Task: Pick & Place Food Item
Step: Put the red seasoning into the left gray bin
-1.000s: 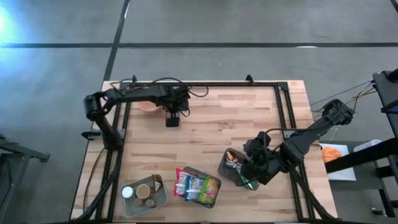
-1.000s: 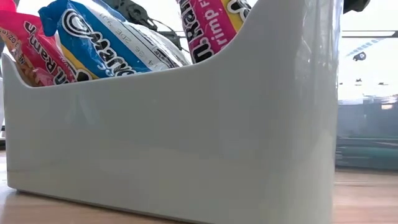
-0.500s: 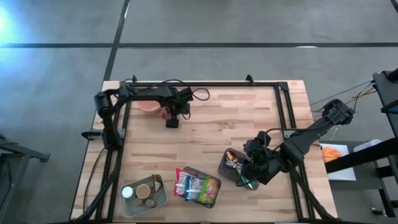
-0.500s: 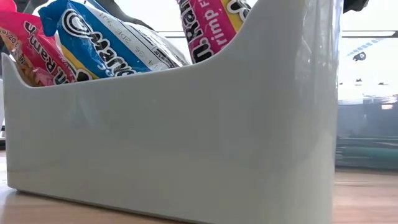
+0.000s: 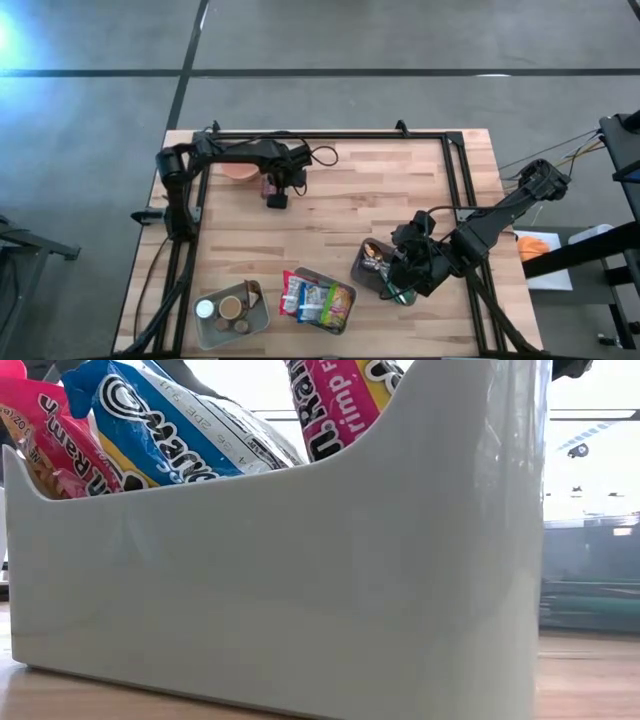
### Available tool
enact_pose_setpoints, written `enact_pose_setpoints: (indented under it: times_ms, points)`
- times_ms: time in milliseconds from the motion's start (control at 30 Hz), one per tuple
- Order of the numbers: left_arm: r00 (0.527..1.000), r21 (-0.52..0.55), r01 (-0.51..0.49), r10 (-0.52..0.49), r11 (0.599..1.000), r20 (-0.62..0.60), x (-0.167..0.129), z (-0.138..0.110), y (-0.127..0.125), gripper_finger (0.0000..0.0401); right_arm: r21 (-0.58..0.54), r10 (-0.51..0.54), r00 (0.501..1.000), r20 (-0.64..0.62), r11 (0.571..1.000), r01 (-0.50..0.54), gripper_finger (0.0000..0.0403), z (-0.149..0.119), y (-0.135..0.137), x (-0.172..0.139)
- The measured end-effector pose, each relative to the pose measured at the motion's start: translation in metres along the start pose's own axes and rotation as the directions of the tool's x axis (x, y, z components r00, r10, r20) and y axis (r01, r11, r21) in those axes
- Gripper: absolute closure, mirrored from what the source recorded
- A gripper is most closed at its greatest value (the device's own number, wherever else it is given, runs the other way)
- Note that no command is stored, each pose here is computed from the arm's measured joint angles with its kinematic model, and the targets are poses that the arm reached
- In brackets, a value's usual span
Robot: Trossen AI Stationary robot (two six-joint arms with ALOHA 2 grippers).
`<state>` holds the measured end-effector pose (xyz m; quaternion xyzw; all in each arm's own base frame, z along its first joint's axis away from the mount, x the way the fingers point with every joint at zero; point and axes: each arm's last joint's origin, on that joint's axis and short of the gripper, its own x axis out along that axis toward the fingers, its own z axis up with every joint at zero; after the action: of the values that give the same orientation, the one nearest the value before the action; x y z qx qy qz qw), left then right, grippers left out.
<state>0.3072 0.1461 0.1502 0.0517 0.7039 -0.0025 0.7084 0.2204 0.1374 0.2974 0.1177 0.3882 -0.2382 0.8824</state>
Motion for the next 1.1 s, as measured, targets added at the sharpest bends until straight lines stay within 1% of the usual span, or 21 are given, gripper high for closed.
enact_pose_setpoints:
  times_ms: [133,300,400,600,767,867,933,1000,1100]
  points:
    - [0.999,0.006,-0.015,0.015,1.0,0.028,-0.012,-0.001,-0.002,0.0027,-0.002,0.0,1.0,0.0,1.0,0.0,0.0129,0.0,0.0,0.0]
    - [1.0,0.001,0.014,-0.014,1.0,-0.005,-0.02,-0.009,-0.003,0.0027,-0.002,0.001,1.0,0.0,1.0,-0.001,0.0129,0.0,0.0,0.0]
    - [0.999,-0.008,0.033,-0.033,0.999,-0.038,-0.019,-0.015,-0.001,0.0027,0.0,0.002,1.0,0.0,1.0,-0.002,0.0129,0.0,0.0,0.0]
    - [0.998,-0.035,0.033,-0.035,0.999,-0.044,-0.019,-0.02,0.007,0.0027,0.017,0.008,1.0,-0.002,1.0,-0.008,0.0129,0.0,0.001,0.0]
    - [0.995,-0.066,0.053,-0.058,0.996,-0.079,-0.016,-0.03,0.012,0.0027,0.029,0.012,1.0,-0.007,1.0,-0.012,0.0129,0.0,0.001,0.0]
    - [0.989,-0.079,0.092,-0.1,0.993,-0.107,-0.011,-0.039,0.009,0.0027,0.028,0.012,1.0,-0.007,1.0,-0.012,0.0129,0.0,0.001,0.0]
    - [0.988,-0.081,0.096,-0.105,0.992,-0.111,-0.01,-0.044,0.006,0.0027,0.027,0.012,1.0,-0.007,1.0,-0.011,0.0129,0.0,0.001,0.0]
    - [0.99,-0.082,0.091,-0.099,0.993,-0.101,-0.011,-0.048,0.004,0.0027,0.023,0.012,1.0,-0.007,1.0,-0.011,0.0129,0.0,0.001,0.0]
    - [0.997,-0.087,0.064,-0.067,0.994,-0.034,-0.014,-0.051,0.002,0.0027,0.014,0.012,1.0,-0.007,1.0,-0.012,0.0129,0.0,0.001,0.0]
